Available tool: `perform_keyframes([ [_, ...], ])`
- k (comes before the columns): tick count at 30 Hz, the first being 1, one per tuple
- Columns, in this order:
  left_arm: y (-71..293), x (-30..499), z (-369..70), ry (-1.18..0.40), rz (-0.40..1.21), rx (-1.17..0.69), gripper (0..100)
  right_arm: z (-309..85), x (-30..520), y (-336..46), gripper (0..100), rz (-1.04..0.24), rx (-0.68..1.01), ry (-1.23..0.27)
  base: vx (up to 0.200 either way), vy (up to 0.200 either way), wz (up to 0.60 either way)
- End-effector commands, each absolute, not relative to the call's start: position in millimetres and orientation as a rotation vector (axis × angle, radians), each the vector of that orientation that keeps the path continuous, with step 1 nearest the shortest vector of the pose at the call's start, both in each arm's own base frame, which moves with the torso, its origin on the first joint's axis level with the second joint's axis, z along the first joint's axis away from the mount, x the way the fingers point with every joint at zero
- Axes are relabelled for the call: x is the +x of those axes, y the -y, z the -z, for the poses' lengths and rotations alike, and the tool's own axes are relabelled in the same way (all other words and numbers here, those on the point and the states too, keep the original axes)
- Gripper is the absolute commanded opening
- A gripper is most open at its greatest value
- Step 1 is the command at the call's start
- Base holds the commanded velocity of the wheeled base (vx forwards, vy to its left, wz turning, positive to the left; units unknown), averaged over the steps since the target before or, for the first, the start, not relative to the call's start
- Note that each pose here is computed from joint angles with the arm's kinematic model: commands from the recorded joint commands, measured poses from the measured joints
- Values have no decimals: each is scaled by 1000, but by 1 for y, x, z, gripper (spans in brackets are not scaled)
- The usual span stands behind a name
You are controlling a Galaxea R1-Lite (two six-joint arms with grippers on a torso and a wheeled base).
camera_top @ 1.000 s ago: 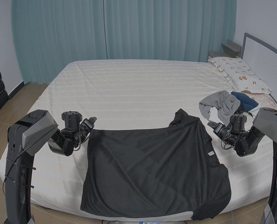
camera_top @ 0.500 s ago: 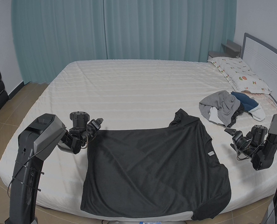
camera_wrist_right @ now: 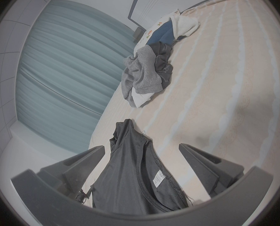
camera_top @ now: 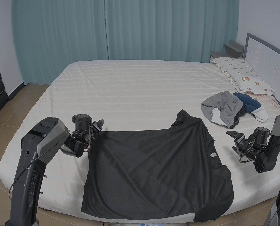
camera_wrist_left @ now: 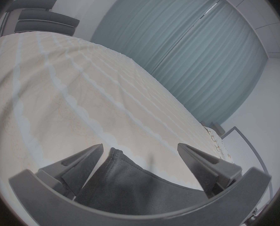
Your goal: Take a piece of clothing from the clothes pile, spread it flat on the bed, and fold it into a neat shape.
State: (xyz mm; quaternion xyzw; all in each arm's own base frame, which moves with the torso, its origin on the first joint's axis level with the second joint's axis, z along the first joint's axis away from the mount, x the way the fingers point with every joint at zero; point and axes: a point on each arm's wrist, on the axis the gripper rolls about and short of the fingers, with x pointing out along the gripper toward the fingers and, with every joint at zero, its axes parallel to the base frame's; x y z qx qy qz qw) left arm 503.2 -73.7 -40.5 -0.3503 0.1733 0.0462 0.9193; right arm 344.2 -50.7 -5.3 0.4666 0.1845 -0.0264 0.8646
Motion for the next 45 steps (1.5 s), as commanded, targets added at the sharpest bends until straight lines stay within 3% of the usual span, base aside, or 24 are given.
perform_keyframes([
  [1, 74, 502, 47, -371, -101, -707, 100, 7, 344, 50, 100, 57, 980, -394, 0, 0, 0],
  [9, 76, 500, 55, -397, -104, -680, 100, 7, 343, 49, 100, 58, 982, -397, 0, 0, 0],
  [10, 77, 501, 57, -395, -104, -673, 0, 7, 343, 48, 100, 55, 981, -400, 0, 0, 0],
  [45, 30, 531, 47, -188, -262, -688, 0, 9, 344, 49, 100, 59, 980, -400, 0, 0, 0],
])
